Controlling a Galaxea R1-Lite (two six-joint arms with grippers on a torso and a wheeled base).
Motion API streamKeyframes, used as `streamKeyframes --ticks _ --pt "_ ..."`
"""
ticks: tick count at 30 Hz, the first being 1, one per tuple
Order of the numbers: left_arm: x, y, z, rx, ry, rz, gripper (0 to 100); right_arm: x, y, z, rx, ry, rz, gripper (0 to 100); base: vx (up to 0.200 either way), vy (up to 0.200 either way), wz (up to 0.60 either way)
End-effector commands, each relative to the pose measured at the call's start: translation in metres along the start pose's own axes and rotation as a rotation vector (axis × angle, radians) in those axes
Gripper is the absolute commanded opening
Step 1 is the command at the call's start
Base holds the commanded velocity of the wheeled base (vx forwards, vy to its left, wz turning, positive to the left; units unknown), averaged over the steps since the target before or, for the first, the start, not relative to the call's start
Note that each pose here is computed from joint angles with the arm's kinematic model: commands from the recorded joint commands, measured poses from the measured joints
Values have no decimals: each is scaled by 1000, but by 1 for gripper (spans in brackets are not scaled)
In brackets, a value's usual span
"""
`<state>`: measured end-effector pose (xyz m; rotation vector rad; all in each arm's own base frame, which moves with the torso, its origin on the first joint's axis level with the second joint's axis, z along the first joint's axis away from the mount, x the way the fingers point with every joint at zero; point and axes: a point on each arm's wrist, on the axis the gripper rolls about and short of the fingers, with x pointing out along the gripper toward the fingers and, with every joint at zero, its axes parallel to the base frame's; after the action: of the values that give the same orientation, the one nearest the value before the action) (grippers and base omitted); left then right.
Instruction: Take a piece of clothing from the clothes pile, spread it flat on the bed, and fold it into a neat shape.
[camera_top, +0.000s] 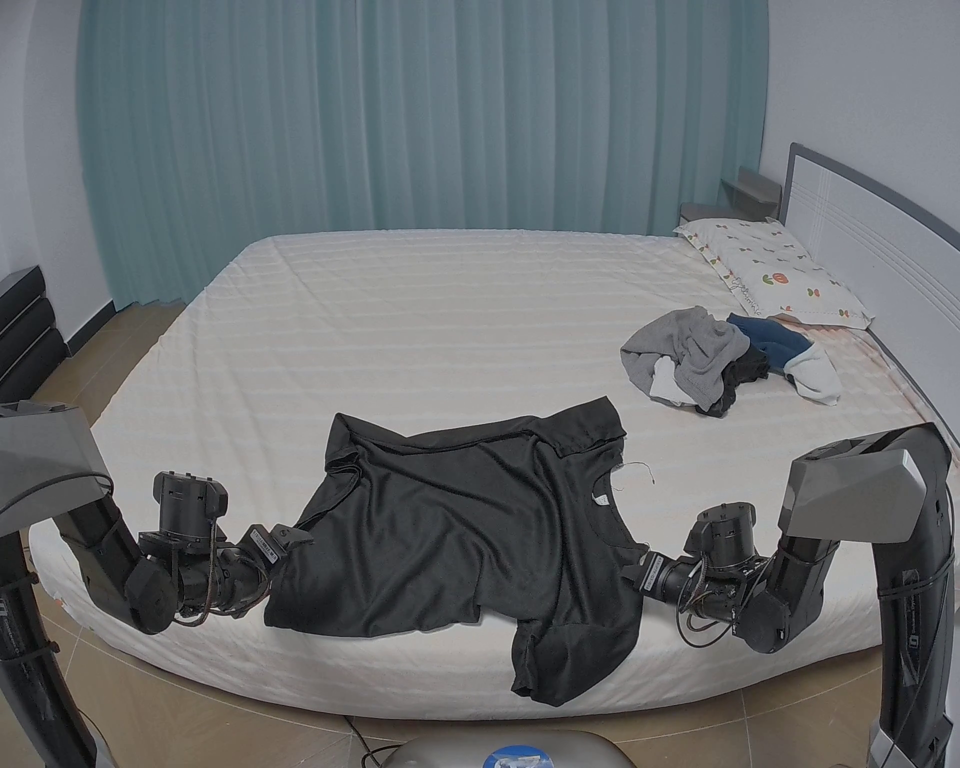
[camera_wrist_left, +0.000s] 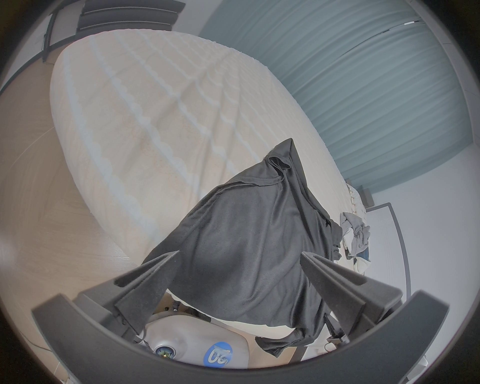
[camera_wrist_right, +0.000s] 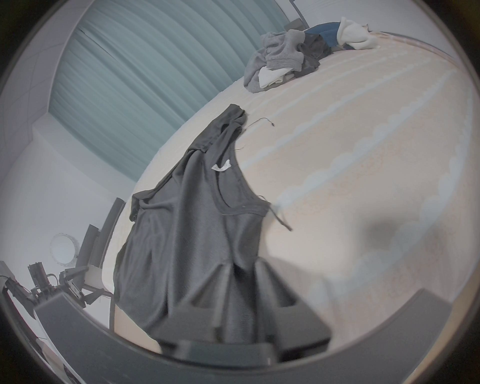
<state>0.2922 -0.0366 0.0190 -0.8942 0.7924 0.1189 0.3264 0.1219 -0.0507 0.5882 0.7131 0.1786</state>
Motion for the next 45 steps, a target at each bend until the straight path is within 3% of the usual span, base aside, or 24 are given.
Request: streamKeyframes --ticks 1,7,17,19,22,43,45 --pt "3 5 -1 -7 8 19 100 -5 -6 1 -3 2 -32 0 0 0 0" --pt "1 10 -4 -12 21 39 100 -33 -23 17 17 -26 -71 0 0 0 0" --pt "0 17 -8 -17 38 66 100 -61 -41 34 15 -21 -52 0 0 0 0" --pt "1 23 -12 33 59 90 100 -72 -50 39 2 -21 -60 0 0 0 0" --pt "1 29 -17 82 76 110 100 -74 -58 42 -15 -27 -70 0 0 0 0" --pt "10 32 -19 93 78 137 100 -68 -92 73 15 -131 -121 0 0 0 0" --pt "18 34 -20 103 52 171 100 -62 -97 77 23 -149 -120 0 0 0 0"
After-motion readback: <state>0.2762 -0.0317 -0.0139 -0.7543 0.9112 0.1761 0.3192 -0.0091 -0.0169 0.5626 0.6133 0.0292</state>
